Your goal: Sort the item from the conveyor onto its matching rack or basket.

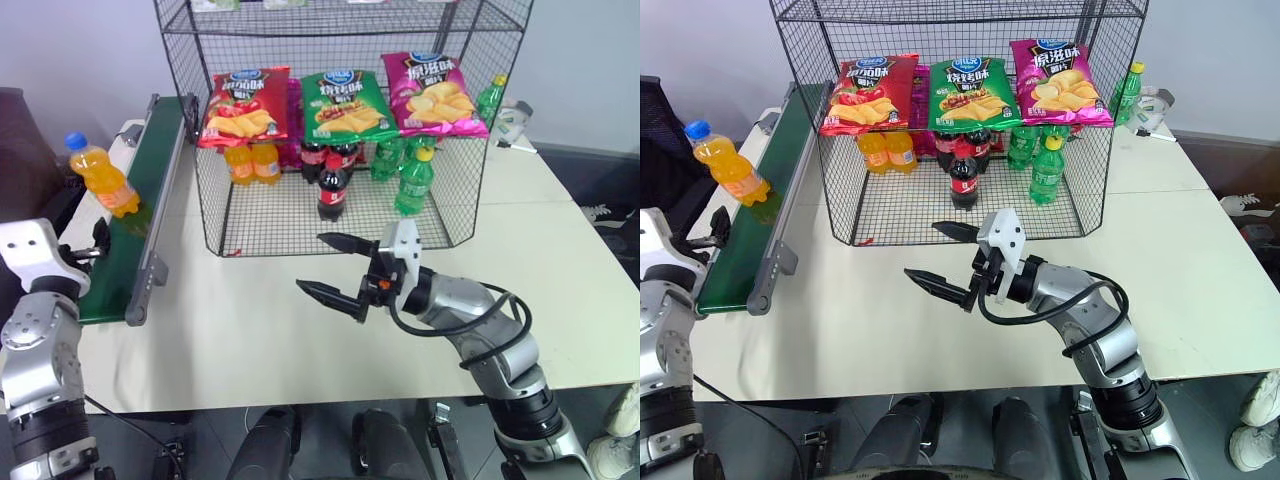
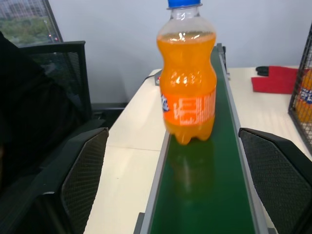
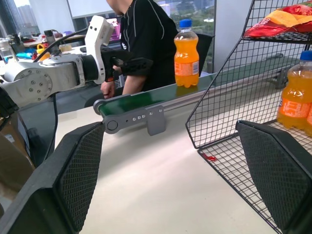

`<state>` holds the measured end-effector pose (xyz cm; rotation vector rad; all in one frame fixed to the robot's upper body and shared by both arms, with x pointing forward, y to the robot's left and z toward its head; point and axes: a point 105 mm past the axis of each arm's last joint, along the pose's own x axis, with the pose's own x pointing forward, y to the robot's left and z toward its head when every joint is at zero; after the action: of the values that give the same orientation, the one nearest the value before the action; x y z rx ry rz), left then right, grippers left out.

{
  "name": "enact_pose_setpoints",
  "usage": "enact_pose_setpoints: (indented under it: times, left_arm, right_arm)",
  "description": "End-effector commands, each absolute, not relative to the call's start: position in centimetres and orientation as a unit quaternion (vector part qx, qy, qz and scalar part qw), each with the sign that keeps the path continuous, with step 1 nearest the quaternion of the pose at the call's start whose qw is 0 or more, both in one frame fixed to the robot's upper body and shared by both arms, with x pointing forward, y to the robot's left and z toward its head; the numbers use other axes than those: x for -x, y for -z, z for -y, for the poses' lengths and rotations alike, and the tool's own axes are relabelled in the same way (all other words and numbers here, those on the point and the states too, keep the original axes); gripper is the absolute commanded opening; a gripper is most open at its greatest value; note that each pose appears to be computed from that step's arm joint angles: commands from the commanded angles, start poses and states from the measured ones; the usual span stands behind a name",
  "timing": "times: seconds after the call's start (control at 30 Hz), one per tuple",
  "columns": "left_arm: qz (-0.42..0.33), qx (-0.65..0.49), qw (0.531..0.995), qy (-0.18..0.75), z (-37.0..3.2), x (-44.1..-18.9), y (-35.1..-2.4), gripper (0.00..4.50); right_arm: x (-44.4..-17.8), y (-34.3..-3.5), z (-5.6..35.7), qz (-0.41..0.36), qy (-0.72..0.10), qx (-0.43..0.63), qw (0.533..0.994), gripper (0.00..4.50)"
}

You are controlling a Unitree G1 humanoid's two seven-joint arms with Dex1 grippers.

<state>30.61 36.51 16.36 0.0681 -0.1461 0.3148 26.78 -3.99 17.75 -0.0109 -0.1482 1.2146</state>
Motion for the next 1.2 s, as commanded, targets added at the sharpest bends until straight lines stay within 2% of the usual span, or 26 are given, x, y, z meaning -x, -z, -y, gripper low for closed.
enact_pose_setpoints:
  times: [0.03,0.83,0.93,1.0,1.03,1.2]
  left_arm:
    - [0.098,-0.04,0.982,-0.158,-36.9,-30.2,-18.0,4.48]
    - [0.107,-0.036,0.981,-0.161,-36.9,-30.3,-18.6,4.48]
    - [0.109,-0.037,0.981,-0.155,-36.7,-30.2,-18.6,3.68]
    - [0.109,-0.038,0.982,-0.153,-36.6,-30.2,-18.7,2.74]
    - [0.109,-0.038,0.982,-0.152,-36.6,-30.1,-18.7,2.47]
    - [0.153,-0.023,0.982,-0.111,-35.3,-29.7,-21.3,2.47]
  right_arm:
    - [-25.9,-18.9,3.7,0.094,-0.581,0.006,0.808,4.5]
    - [-25.6,-18.9,3.3,0.087,-0.584,-0.003,0.807,4.5]
    - [-25.5,-18.9,3.3,0.087,-0.585,-0.003,0.806,4.5]
    - [-25.5,-18.9,3.3,0.087,-0.585,-0.004,0.806,4.5]
    - [-25.5,-18.9,3.3,0.086,-0.586,-0.004,0.806,4.5]
    - [-25.6,-18.9,3.5,0.088,-0.583,-0.001,0.807,4.5]
